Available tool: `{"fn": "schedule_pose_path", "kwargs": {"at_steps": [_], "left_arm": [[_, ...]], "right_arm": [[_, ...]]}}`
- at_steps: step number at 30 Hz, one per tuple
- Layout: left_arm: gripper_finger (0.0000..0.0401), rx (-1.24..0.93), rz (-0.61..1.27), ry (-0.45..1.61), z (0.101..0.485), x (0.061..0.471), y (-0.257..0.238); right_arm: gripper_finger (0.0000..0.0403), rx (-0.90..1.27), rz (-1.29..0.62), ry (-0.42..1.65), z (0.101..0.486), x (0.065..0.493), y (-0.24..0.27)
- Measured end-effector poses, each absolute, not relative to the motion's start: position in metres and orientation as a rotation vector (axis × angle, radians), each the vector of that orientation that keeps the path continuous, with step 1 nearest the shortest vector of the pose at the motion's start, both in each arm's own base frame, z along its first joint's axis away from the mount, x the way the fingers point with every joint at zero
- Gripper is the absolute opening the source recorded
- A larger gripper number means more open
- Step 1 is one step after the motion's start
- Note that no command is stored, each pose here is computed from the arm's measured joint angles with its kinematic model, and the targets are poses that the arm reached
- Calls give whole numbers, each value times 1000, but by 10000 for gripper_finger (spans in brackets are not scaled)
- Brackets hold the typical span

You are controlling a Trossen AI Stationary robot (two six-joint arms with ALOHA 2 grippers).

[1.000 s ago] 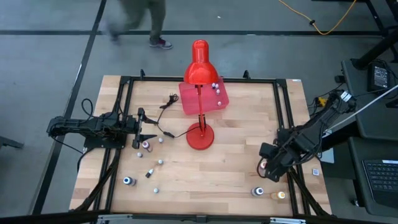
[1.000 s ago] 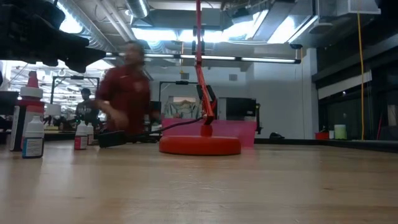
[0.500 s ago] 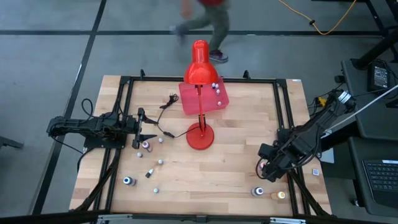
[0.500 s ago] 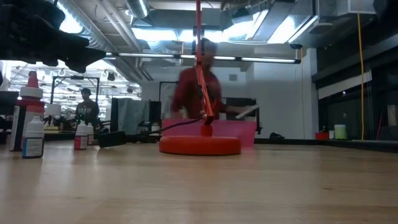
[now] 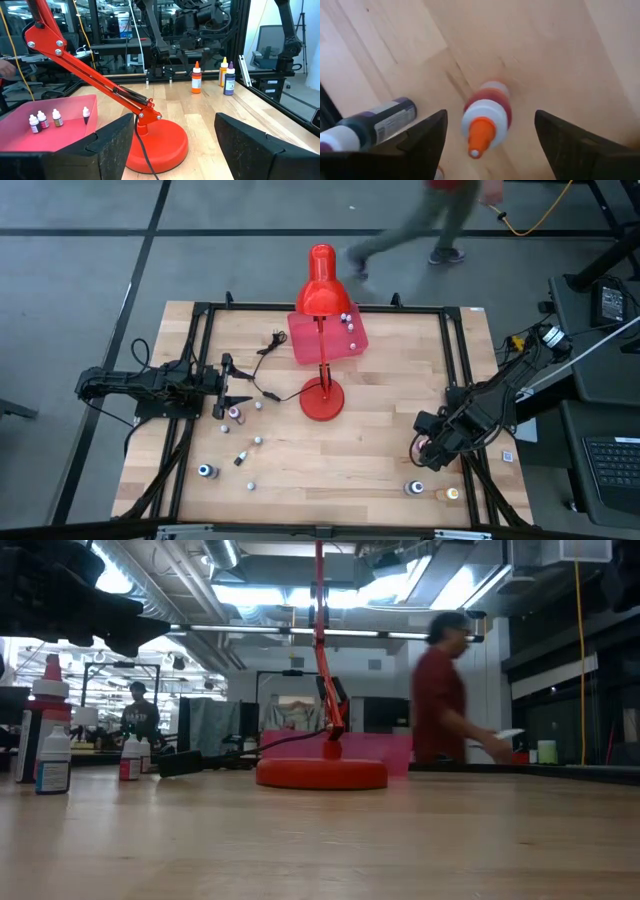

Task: Pick & Place food coloring
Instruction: Put the large orange food coloring bottle into the red bin

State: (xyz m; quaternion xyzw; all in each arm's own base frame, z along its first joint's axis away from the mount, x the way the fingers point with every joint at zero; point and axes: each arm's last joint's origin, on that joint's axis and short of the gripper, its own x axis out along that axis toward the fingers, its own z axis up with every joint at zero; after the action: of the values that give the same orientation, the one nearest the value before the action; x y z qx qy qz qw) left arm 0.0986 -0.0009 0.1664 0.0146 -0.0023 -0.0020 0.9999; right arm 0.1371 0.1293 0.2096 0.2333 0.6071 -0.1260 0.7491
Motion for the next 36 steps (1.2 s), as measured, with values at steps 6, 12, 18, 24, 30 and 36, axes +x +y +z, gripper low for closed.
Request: {"fn": "schedule_pose_path", "kwargs": {"at_steps": [6, 12, 18, 24, 30, 36], "left_arm": [[273, 29, -4, -5, 166, 99, -1], [273, 29, -4, -5, 166, 99, -1], [272, 29, -4, -5, 166, 99, -1], [274, 29, -4, -5, 166, 99, -1], [272, 29, -4, -5, 166, 99, -1], [274, 29, -4, -5, 166, 99, -1]], "right_arm": [[235, 484, -265, 1334, 209, 136, 129], [159, 481, -264, 1333, 209, 137, 129], [123, 484, -265, 1329, 210, 137, 129], [123, 505, -268, 1333, 213, 141, 126], [123, 500, -257, 1287, 231, 158, 111], [123, 455, -289, 1256, 250, 179, 78]]}}
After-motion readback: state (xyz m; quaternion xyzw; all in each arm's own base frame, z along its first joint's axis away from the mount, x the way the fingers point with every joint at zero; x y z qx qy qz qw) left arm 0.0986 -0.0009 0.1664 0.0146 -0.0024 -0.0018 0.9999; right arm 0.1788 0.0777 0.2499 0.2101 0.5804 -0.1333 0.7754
